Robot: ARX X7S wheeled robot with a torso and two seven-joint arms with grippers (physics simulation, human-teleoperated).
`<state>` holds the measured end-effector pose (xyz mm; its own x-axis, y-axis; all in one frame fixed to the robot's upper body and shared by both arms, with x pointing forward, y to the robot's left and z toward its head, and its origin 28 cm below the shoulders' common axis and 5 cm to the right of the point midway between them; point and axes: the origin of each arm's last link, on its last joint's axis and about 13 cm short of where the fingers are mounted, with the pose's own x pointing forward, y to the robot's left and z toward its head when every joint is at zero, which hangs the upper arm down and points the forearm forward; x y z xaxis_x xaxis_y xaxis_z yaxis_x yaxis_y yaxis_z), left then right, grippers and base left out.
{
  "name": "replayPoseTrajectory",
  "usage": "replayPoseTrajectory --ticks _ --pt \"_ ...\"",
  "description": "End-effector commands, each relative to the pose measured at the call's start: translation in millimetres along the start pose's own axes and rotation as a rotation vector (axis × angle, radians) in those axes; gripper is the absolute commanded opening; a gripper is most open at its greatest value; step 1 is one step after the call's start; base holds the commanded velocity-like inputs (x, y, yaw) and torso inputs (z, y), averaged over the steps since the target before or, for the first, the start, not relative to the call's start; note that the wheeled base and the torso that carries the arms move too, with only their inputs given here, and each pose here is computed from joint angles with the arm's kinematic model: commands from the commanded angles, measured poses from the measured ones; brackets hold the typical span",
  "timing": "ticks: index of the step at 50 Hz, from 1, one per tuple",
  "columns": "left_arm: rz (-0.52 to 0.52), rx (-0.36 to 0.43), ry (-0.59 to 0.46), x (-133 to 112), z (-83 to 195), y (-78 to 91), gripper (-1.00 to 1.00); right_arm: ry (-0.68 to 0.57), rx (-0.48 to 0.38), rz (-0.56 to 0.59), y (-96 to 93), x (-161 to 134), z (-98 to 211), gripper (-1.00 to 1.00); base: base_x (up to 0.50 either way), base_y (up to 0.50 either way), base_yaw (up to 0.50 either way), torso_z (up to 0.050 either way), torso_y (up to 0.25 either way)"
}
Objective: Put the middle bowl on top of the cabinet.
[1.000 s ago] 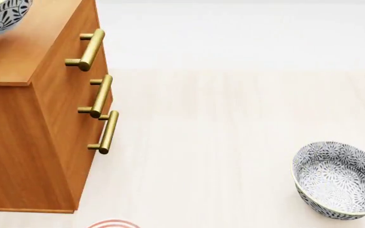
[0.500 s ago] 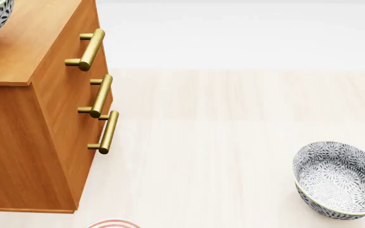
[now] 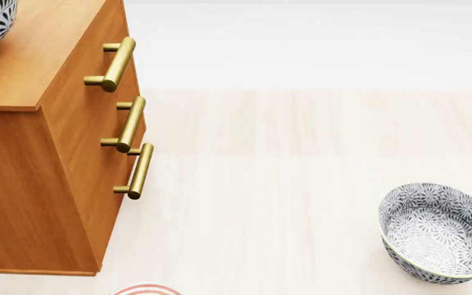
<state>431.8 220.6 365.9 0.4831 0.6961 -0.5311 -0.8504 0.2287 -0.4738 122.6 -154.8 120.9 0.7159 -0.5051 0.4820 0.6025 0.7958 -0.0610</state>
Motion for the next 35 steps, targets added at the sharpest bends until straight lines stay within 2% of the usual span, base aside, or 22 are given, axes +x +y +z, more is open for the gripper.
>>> replayPoseTrajectory --ticks 1,10,13,15,17,27,35 --pt "0.011 0.019 -0.057 0.0 2.2 -0.1 1.00 -0.001 0.002 0.000 0.5 -0.6 0.4 1.00 0.00 0.00 0.00 0.000 0.000" --pt "-0.052 -0.040 -0.204 -14.4 22.2 -7.7 1.00 -0.002 0.003 0.002 1.2 0.7 0.0 1.00 0.00 0.00 0.00 0.000 0.000" --pt "-0.086 -0.049 -0.219 -18.8 25.8 -9.5 1.00 -0.001 0.003 0.003 1.1 1.1 -0.8 1.00 0.00 0.00 0.00 0.000 0.000" --pt "-0.117 -0.052 -0.263 -23.0 29.7 -11.0 1.00 -0.005 0.004 0.006 1.7 2.5 0.2 1.00 0.00 0.00 0.00 0.000 0.000" --pt "-0.160 -0.017 -0.298 -26.3 30.2 -9.6 1.00 -0.005 0.005 0.005 1.5 2.5 0.0 1.00 0.00 0.00 0.00 0.000 0.000" --pt "-0.298 -0.041 -0.440 -49.2 36.1 27.0 1.00 -0.005 0.006 0.009 2.7 3.5 -0.9 1.00 0.00 0.00 0.00 0.000 0.000" --pt "-0.349 -0.036 -0.526 -52.7 25.8 53.0 1.00 -0.004 0.010 0.016 3.2 3.3 -1.6 1.00 0.00 0.00 0.00 0.000 0.000"
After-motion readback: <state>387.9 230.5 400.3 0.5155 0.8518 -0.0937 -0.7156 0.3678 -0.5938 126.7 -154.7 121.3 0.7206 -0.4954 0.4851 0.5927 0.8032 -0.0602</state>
